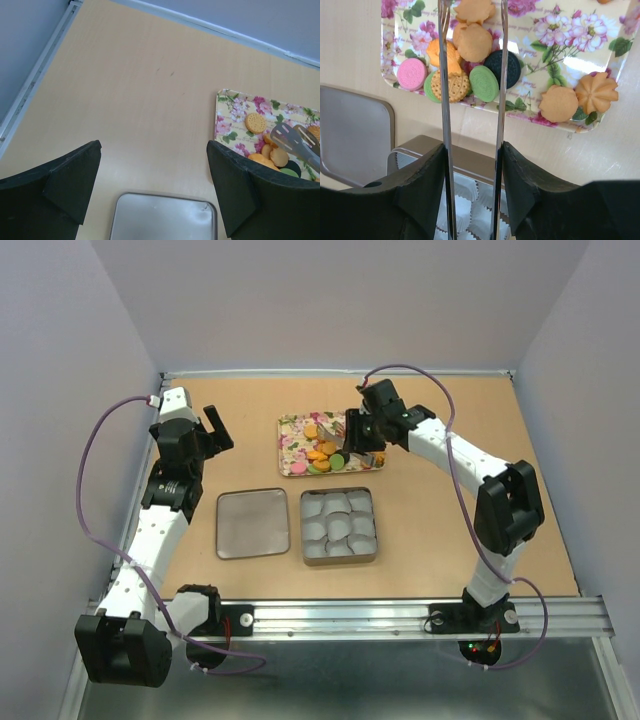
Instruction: Pack the cookies
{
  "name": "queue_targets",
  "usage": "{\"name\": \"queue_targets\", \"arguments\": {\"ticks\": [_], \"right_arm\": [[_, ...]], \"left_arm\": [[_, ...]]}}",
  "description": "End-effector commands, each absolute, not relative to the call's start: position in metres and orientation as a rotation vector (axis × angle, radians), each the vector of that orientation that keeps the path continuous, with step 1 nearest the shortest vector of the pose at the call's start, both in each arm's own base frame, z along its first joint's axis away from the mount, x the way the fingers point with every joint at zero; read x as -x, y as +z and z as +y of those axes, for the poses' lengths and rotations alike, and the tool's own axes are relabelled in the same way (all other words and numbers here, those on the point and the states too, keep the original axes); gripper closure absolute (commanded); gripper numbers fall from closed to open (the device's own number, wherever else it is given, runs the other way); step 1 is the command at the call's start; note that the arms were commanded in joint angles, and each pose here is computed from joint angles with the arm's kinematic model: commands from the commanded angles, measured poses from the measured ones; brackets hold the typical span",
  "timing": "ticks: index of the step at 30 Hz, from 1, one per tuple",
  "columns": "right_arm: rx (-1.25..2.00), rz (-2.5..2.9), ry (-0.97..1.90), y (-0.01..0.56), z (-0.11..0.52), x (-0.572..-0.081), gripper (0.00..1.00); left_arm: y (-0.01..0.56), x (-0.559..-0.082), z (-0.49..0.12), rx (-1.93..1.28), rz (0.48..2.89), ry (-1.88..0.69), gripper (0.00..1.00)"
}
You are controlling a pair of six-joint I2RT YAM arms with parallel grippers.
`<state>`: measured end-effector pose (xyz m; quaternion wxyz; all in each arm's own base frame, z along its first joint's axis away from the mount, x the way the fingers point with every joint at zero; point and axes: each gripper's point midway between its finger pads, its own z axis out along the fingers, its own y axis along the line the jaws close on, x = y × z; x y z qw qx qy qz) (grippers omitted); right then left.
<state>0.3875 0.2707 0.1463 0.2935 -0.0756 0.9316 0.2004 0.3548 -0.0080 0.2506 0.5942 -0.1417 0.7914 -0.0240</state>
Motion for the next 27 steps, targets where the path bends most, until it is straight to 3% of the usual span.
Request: {"name": "queue_targets", "arguments": {"ticks": [1, 27], "right_arm": [[0.215, 2.385, 0.547, 0.180, 0.279, -0.406, 0.47], [0.226, 2.466, 0.566, 0.151, 0.291, -0.399, 0.48]], "left_arm": [[0.259, -0.358, -0.005, 0.321, 1.806, -0.039, 0.01], [0.260, -0.360, -0.003, 0.321, 1.803, -0.037, 0.01]]}}
